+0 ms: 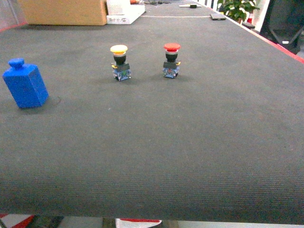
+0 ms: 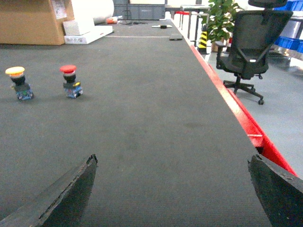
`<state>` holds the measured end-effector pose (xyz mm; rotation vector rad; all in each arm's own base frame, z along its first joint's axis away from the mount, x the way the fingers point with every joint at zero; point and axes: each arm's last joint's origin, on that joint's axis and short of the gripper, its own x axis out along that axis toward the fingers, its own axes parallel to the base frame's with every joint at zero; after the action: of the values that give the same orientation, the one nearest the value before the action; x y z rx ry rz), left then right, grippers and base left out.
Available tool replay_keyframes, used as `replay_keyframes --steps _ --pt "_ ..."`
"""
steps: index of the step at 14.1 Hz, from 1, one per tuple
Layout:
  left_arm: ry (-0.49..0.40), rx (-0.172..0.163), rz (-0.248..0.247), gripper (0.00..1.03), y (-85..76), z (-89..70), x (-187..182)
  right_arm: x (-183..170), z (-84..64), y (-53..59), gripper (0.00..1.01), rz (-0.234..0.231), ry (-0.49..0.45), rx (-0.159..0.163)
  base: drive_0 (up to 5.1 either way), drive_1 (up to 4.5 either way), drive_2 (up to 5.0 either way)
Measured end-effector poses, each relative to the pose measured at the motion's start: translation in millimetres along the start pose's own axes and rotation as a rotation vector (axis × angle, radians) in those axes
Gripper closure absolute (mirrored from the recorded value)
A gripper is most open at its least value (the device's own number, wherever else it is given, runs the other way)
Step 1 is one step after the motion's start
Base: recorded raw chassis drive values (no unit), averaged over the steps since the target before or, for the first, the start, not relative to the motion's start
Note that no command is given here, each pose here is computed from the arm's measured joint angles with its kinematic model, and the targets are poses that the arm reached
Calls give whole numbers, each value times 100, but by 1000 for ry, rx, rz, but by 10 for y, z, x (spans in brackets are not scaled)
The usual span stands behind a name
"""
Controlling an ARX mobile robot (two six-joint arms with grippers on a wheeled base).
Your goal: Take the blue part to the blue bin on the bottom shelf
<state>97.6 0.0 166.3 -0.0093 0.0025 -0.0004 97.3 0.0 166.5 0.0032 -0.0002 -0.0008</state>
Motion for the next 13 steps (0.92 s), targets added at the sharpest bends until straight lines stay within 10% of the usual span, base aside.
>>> replay_keyframes --steps 13 --pt "0 0 1 5 0 0 0 0 1 0 3 0 -1 0 0 0 0"
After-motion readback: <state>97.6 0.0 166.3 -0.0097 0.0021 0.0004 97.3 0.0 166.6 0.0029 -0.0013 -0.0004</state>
